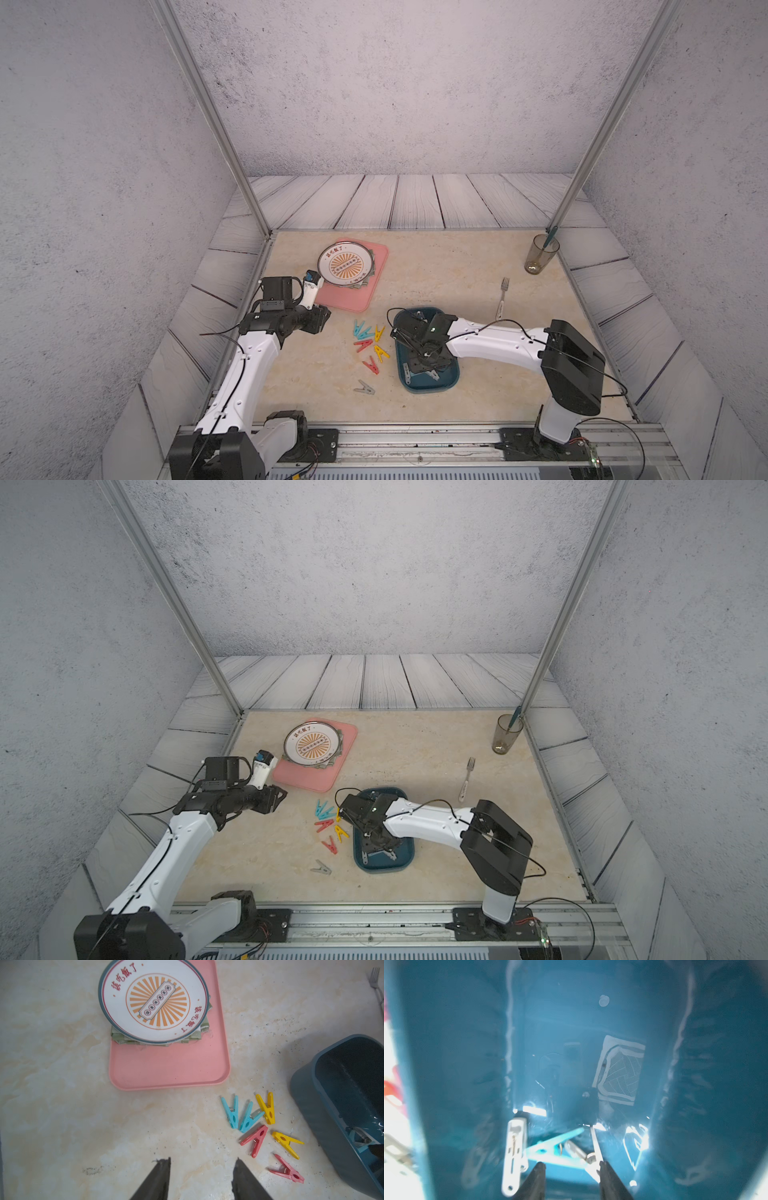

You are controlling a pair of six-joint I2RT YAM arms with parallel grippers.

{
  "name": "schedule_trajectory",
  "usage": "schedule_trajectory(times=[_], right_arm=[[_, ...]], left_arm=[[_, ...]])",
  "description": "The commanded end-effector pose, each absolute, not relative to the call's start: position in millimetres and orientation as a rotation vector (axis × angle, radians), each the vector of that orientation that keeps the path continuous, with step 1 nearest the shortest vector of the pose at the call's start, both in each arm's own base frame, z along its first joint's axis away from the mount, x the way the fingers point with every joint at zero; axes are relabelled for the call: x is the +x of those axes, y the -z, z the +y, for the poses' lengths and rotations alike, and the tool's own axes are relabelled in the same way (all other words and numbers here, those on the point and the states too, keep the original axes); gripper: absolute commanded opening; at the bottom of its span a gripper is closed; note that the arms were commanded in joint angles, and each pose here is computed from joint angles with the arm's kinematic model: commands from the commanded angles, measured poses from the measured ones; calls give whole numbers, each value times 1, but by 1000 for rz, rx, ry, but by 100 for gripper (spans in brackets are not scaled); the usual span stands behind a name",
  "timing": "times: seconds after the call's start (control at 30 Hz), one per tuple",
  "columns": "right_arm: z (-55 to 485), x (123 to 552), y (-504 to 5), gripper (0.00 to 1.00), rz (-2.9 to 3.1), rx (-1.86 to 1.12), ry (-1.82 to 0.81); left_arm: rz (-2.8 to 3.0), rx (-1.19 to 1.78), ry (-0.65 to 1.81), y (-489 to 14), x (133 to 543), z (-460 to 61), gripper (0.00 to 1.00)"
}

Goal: Take the clothespins out of the storage box
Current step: Pick up the clothespin from the storage box.

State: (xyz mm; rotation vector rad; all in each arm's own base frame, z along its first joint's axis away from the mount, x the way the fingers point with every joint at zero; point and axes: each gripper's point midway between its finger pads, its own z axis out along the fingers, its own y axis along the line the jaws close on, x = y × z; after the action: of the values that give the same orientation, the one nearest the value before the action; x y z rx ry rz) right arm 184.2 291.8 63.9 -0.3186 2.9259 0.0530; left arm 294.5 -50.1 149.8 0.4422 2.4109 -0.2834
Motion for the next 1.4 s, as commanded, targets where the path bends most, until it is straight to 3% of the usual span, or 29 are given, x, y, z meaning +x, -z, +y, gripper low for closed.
schedule_trajectory(times=[0.0,0.17,0.67,1.03,1.37], right_arm=[[271,176,-84,48,2961,-269,41],[289,163,-72,49,3046,-356,-62],[295,161,-34,48,3091,-557,16],[295,189,-23,48,3050,-503,98],[312,213,-20,48,3048,-474,-31]], left_arm=[[2445,432,276,-144,292,-46,54],[2453,422,283,-143,293,-46,54],[2444,387,255,-144,294,-42,54],[2455,378,262,-144,296,-42,54],[2460,376,259,-140,296,-42,54]])
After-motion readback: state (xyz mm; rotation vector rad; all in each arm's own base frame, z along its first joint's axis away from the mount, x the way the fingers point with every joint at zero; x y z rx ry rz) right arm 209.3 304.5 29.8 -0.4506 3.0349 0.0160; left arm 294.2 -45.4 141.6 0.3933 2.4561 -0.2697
